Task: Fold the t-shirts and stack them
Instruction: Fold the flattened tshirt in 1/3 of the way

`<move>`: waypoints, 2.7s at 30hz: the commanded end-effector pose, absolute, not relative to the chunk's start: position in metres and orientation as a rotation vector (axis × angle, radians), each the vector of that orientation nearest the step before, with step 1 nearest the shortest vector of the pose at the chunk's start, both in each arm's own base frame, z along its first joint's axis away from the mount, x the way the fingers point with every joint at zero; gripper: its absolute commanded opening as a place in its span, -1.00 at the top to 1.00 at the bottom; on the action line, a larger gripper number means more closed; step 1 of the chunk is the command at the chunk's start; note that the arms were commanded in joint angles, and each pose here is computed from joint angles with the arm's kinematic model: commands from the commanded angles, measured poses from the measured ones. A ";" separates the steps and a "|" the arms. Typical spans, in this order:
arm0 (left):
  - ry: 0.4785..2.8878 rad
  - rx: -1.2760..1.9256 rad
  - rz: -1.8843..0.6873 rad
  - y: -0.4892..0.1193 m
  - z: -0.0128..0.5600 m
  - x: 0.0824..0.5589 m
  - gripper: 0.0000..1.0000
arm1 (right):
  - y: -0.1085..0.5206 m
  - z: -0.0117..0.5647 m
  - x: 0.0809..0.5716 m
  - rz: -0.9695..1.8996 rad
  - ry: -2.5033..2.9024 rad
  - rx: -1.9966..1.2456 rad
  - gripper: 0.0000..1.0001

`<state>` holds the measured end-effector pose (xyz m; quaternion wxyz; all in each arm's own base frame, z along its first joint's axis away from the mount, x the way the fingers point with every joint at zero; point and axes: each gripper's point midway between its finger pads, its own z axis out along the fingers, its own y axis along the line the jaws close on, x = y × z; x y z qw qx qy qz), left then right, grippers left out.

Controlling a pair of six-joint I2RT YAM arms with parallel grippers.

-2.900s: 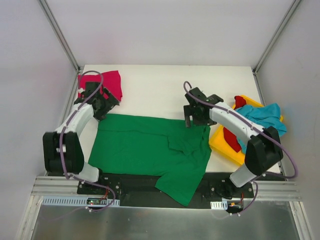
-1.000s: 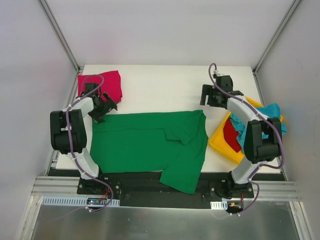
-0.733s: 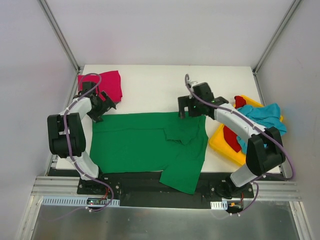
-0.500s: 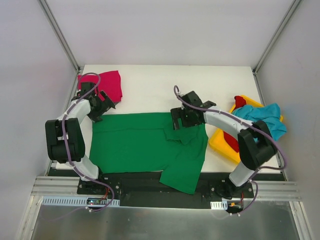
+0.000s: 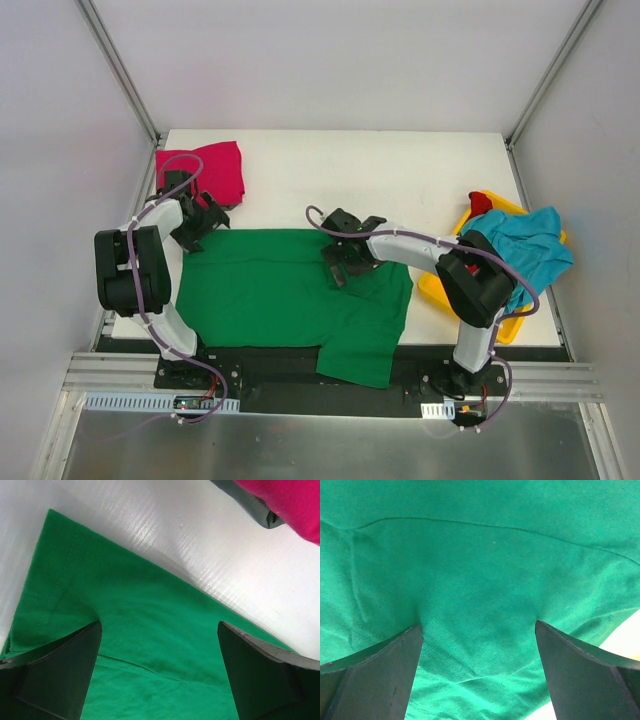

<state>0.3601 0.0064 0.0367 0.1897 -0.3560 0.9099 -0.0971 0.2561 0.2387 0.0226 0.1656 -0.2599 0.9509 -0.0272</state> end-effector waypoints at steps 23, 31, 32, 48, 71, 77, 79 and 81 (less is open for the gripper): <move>2.592 -0.991 -0.302 0.012 0.031 0.386 -0.98 | 0.199 0.025 0.329 0.343 2.844 -0.282 -0.92; 2.582 -0.987 -0.335 0.012 0.029 0.413 -0.98 | 0.178 0.008 0.374 0.362 2.875 -0.137 -0.92; 2.579 -0.979 -0.340 0.012 0.030 0.416 -0.98 | 0.178 0.009 0.380 0.372 2.868 -0.128 -0.92; 2.532 -0.966 -0.398 0.006 0.068 0.417 -0.98 | 0.191 0.067 0.402 0.449 2.720 -0.234 -0.92; 2.389 -1.513 -0.304 -0.040 0.048 0.131 -0.95 | 0.170 0.088 0.253 0.369 2.518 -0.263 -0.92; 2.261 -1.717 -0.038 -0.011 0.043 0.115 -0.86 | 0.175 0.082 0.253 0.392 2.529 -0.280 -0.92; 2.202 -1.761 0.046 0.000 0.039 0.115 -0.86 | 0.174 0.080 0.255 0.384 2.534 -0.281 -0.92; 2.153 -1.778 0.077 0.006 0.035 0.118 -0.85 | 0.174 0.081 0.255 0.382 2.533 -0.285 -0.92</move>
